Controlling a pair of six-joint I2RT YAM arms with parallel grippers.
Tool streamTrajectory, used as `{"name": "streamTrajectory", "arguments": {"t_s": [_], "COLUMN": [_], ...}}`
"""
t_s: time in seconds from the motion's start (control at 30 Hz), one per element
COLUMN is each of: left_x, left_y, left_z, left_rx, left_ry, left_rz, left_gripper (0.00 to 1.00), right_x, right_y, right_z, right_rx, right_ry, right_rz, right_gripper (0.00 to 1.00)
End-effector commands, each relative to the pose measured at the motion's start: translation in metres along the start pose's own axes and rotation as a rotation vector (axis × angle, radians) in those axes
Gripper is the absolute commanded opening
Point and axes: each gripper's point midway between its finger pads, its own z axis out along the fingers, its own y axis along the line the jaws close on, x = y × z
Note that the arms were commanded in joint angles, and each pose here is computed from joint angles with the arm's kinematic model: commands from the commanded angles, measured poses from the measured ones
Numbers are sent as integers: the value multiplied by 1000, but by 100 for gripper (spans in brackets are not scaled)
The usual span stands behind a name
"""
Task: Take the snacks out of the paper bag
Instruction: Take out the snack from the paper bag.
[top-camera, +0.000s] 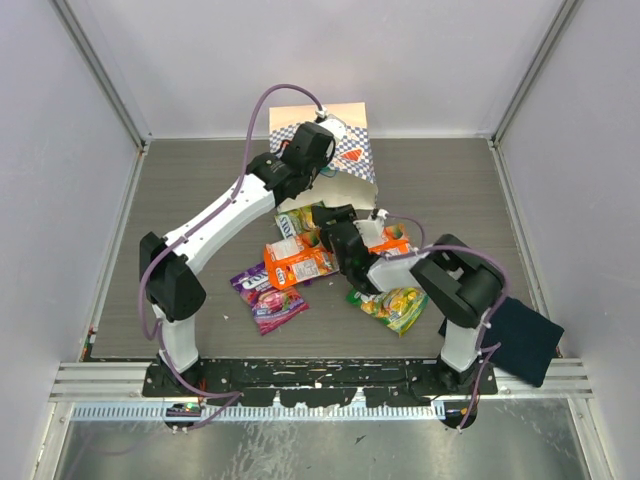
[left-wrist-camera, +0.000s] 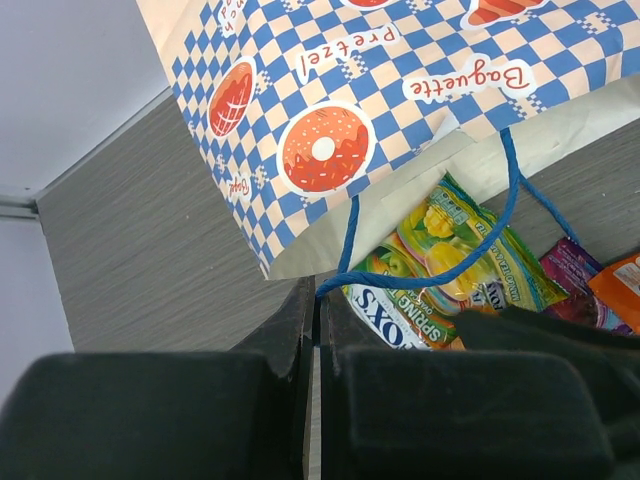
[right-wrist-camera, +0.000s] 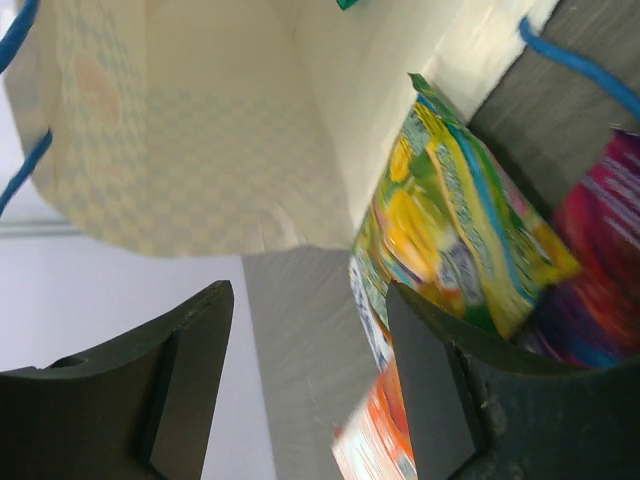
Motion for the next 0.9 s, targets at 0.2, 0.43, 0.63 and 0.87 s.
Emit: {"name": "streamTrajectory", "arguments": {"t_s": [0.2, 0.43, 0.63, 0.87], "left_x": [-31, -31, -29, -26], "left_y": [26, 26, 22, 22], "left_z": [-36, -37, -33, -30], "left_rx": [-11, -6, 3, -5], "left_ry": [-106, -104, -97, -84], "left_rz": [-34, -34, -35, -23], "left_gripper": [0, 0, 0, 0], "right_x": [-4, 3, 12, -12], "right_y": [67, 50, 35, 29], "right_z": [105, 165, 206, 235], "right_rx": [-134, -23, 38, 65], "right_ry": [-76, -89, -87, -165], "right_rz": [348, 393, 515, 509], "right_gripper": [66, 66, 66, 66]}}
